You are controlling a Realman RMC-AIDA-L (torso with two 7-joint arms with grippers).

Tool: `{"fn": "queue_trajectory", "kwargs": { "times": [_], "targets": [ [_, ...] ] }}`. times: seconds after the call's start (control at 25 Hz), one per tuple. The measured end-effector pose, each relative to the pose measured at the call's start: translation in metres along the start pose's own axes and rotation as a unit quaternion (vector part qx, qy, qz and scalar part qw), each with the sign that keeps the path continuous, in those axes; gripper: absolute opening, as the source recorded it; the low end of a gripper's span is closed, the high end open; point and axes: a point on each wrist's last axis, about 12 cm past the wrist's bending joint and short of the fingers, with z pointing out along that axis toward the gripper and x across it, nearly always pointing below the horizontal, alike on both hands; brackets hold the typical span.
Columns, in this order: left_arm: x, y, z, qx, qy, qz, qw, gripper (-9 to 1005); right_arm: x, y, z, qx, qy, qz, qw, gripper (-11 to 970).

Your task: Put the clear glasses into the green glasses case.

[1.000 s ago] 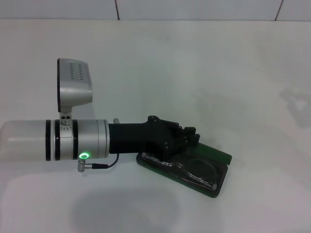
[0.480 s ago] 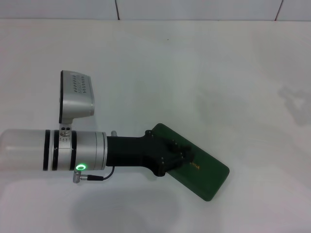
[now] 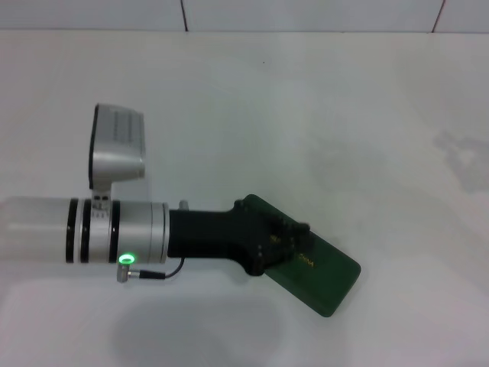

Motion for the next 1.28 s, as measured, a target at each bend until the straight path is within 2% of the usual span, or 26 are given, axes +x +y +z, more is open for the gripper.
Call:
{"fn": "queue_trajectory", "kwargs": {
  "times": [0.16, 0.28, 0.4, 0.48, 0.52, 0.64, 0.8, 0.96, 1.04, 1.24, 1.28],
  "targets": [
    [-0.019, -0.005, -0.005, 0.035, -0.028, 0.021, 0.999, 255, 0.003, 0.0, 0.008, -0.015, 0.023, 0.001, 1.0, 274],
    [-0.034, -0.007, -0.016, 0.064, -0.038, 0.04, 0.996, 260, 0.009, 0.003, 0.02, -0.046, 0.055, 0.004, 0.997, 278],
    [-0.04, -0.014, -0.038, 0.082, -0.055, 0.1, 0.99, 265, 0.017, 0.011, 0.036, -0.092, 0.091, -0.001, 0.992, 282],
    [-0.041, -0.02, -0.053, 0.075, -0.09, 0.148, 0.982, 268, 0.024, 0.017, 0.045, -0.118, 0.109, -0.007, 0.987, 285],
    [-0.041, -0.021, -0.056, 0.068, -0.101, 0.154, 0.98, 270, 0.031, 0.022, 0.052, -0.135, 0.124, -0.008, 0.983, 286],
    [-0.04, -0.02, -0.072, 0.023, -0.149, 0.132, 0.98, 392, 0.049, 0.036, 0.069, -0.179, 0.162, -0.001, 0.97, 311],
    [-0.04, -0.018, -0.088, 0.007, -0.166, 0.1, 0.981, 549, 0.069, 0.058, 0.091, -0.25, 0.197, 0.005, 0.948, 398],
    [-0.037, -0.018, -0.1, 0.009, -0.156, 0.082, 0.984, 700, 0.071, 0.07, 0.099, -0.277, 0.176, 0.007, 0.945, 485],
    [-0.034, -0.019, -0.106, 0.01, -0.15, 0.075, 0.986, 860, 0.069, 0.072, 0.101, -0.286, 0.17, 0.006, 0.943, 528],
    [-0.029, -0.022, -0.109, 0.021, -0.135, 0.07, 0.988, 860, 0.064, 0.077, 0.099, -0.31, 0.153, 0.012, 0.938, 733],
    [-0.028, -0.022, -0.108, 0.021, -0.133, 0.069, 0.988, 860, 0.064, 0.077, 0.099, -0.311, 0.153, 0.012, 0.938, 733]
  ]
}}
